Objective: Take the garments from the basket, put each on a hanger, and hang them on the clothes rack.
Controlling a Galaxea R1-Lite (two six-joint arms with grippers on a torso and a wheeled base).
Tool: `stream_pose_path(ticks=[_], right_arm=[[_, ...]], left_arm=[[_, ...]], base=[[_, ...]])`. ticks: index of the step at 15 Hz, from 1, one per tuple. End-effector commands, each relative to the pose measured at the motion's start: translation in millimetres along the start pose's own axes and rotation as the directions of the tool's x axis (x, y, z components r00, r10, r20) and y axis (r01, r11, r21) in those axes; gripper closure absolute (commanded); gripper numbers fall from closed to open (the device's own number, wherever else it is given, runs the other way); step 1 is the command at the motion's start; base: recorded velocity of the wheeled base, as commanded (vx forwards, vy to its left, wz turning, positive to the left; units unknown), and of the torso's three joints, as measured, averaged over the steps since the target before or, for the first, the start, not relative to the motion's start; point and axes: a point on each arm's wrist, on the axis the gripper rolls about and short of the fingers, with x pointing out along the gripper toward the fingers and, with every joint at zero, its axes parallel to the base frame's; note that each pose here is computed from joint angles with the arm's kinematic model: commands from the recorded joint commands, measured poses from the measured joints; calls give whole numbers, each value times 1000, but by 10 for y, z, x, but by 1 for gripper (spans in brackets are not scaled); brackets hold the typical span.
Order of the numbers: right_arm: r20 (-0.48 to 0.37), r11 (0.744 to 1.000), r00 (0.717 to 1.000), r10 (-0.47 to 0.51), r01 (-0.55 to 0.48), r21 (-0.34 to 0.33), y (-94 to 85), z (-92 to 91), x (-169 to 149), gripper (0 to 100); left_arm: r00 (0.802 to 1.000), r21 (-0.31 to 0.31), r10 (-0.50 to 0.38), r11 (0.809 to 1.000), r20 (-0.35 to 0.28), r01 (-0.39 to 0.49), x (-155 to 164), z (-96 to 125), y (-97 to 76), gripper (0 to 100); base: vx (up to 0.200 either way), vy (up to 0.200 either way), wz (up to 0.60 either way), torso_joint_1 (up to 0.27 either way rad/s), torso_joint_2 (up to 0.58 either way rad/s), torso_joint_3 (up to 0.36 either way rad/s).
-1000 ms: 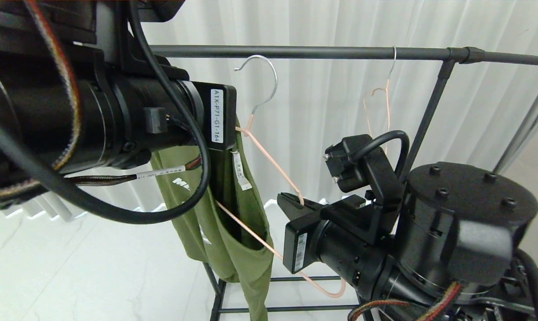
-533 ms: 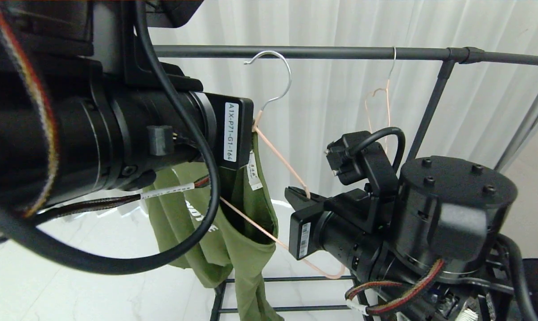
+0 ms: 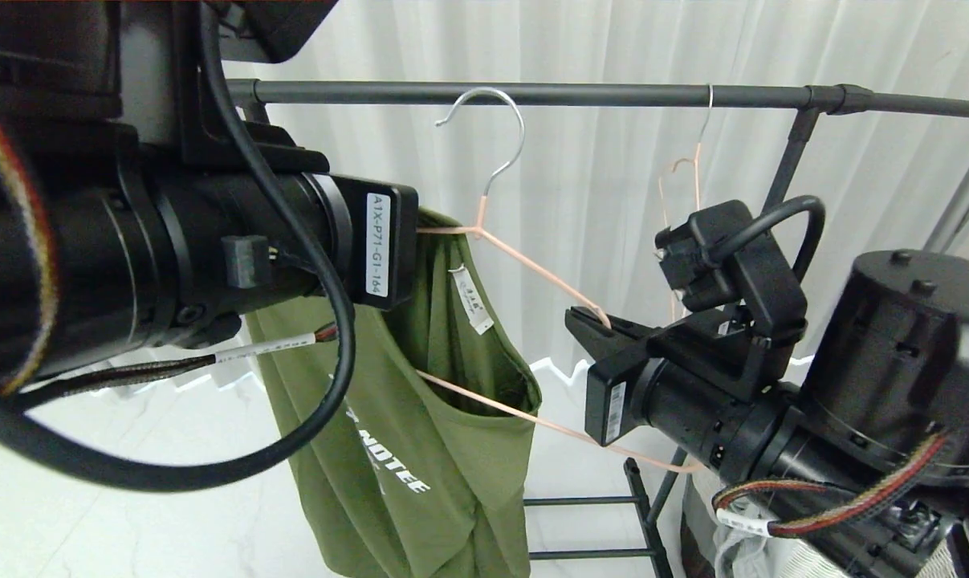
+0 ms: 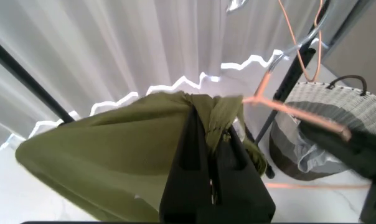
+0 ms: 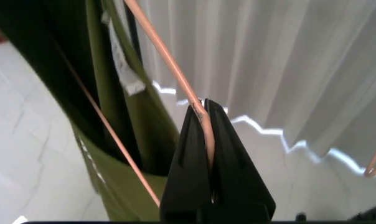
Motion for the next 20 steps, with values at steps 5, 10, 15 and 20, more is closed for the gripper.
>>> stream_pose_path(ticks=[5, 10, 15, 20], right_arm=[[78, 999, 997, 7, -4, -35, 14, 97, -52, 100], [103, 1000, 995, 16, -13, -27, 82, 115, -75, 100], [118, 1000, 993, 6, -4, -17, 78, 137, -79, 100], [157, 999, 988, 3, 4, -42, 82, 187, -101, 100]], left_arm=[[998, 43, -63, 997, 24, 62, -127, -90, -88, 100], [991, 88, -120, 990, 63, 114, -80, -180, -278, 100], [995, 202, -88, 976, 39, 78, -115, -343, -139, 100], [995, 193, -90, 978, 53, 78, -114, -332, -142, 0]], base=[[0, 0, 0, 0, 0, 0], [0, 0, 0, 0, 0, 0], [0, 0, 0, 0, 0, 0], [0, 0, 0, 0, 0, 0]])
